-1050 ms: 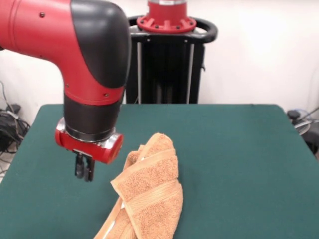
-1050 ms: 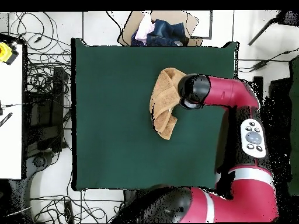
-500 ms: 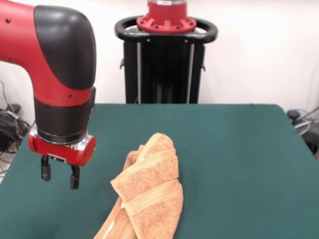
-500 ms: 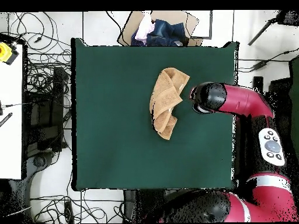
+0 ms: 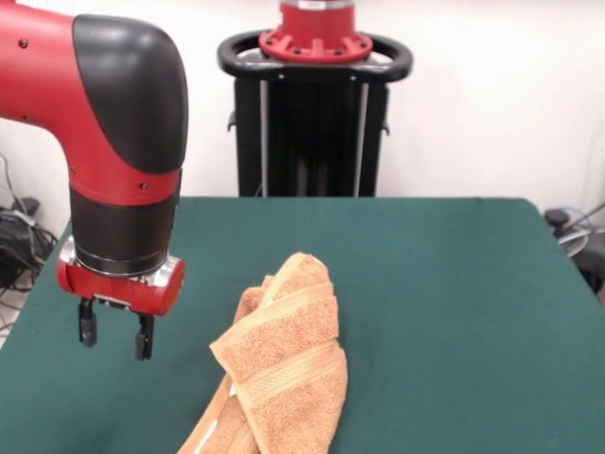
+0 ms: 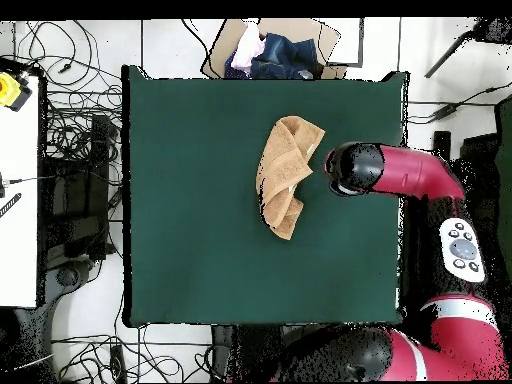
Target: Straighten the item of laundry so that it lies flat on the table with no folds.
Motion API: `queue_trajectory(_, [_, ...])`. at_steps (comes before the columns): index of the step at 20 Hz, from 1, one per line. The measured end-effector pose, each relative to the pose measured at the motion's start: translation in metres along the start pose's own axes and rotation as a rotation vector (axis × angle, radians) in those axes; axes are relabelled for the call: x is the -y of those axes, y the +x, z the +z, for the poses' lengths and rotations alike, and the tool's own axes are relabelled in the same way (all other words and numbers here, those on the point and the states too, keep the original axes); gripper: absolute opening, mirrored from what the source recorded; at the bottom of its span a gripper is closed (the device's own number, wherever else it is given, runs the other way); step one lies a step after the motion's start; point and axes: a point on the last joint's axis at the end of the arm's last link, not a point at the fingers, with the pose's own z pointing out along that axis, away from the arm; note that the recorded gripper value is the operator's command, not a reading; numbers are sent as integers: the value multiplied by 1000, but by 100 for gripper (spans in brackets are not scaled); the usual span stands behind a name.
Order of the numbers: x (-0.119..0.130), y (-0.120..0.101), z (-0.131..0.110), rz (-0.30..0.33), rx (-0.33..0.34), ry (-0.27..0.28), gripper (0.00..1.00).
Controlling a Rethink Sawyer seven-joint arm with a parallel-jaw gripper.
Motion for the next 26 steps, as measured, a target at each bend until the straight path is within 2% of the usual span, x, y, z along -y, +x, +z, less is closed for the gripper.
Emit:
queue_trajectory(5, [-14,2,10,-83,0,72,100])
queue_trajectory(7, [-22,3,18,-138,0,120,100])
queue_trajectory(12, [-28,-1,35,-201,15,184,100])
queue_trajectory(26, [8,-15,66,-187,52,251,100])
